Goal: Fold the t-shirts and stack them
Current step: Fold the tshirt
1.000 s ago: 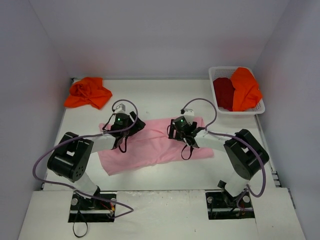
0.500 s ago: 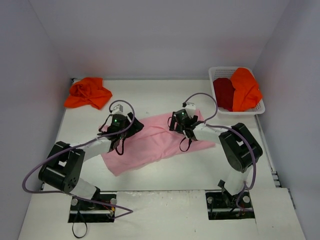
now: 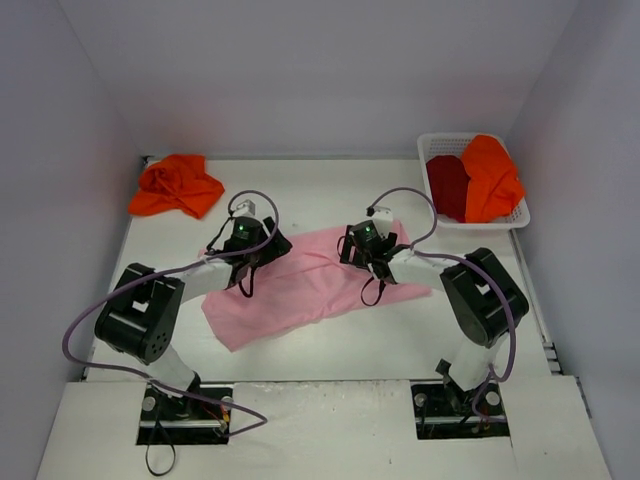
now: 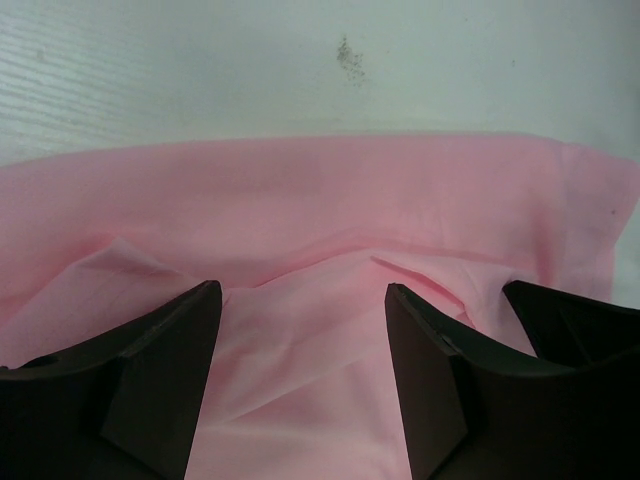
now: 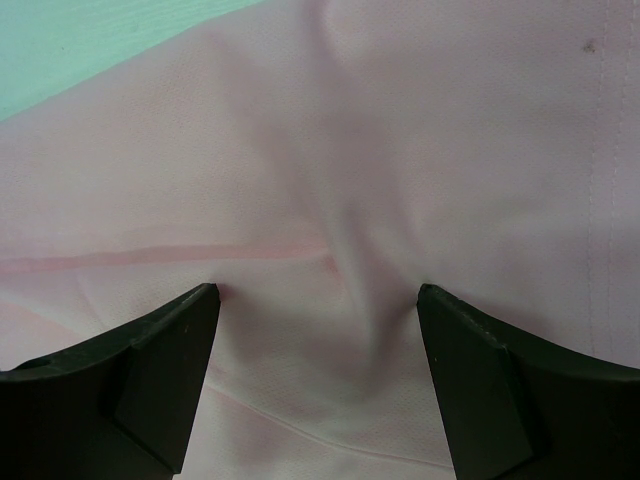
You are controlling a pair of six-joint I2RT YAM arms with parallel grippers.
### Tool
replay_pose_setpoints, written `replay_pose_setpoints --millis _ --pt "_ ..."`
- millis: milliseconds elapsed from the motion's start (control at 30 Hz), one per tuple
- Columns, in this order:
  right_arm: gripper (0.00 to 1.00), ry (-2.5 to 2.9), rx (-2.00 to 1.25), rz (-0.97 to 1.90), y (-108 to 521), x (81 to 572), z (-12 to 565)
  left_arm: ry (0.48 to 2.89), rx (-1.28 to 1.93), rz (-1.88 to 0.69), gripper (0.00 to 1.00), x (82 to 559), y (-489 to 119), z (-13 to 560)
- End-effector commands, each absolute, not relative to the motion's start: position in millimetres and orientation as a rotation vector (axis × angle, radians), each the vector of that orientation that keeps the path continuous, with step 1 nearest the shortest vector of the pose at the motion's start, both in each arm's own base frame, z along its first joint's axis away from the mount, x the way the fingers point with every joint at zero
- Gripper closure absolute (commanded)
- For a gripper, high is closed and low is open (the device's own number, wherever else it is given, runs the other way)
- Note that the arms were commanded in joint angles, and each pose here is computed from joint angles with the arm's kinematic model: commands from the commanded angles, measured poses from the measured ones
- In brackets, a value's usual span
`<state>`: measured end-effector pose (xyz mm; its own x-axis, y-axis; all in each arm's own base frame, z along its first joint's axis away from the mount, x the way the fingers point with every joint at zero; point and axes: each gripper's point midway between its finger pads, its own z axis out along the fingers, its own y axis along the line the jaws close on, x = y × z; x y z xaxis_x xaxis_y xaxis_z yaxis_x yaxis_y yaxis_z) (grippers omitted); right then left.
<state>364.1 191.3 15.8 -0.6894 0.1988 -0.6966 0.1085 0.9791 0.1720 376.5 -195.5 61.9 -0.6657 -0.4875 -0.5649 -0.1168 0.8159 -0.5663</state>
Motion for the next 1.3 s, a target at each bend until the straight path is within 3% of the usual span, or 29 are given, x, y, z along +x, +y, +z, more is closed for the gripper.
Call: replay_pose_setpoints --millis 0,200,367,967,1267 --pt "0.23 2.368 0.216 0.123 183.0 354.9 13.1 2.132 -0.382 -0.667 0.39 405.8 -206.7 105.8" --pt "0.23 2.382 0.215 0.120 182.8 353.0 7.1 2.101 -0.351 -0.710 0.39 423.0 -224.4 119.9" --pt "0.23 2.370 0.214 0.116 181.1 355.0 10.9 2.155 -0.345 -0.687 0.39 424.5 -229.4 93.2" --pt "0.23 2.364 0.219 0.117 180.4 357.4 13.0 2.279 -0.344 -0.703 0.39 367.3 -246.0 54.3" --pt "0.23 2.365 0.226 0.129 182.0 357.6 12.3 2.282 -0.335 -0.644 0.39 352.2 -229.5 68.2"
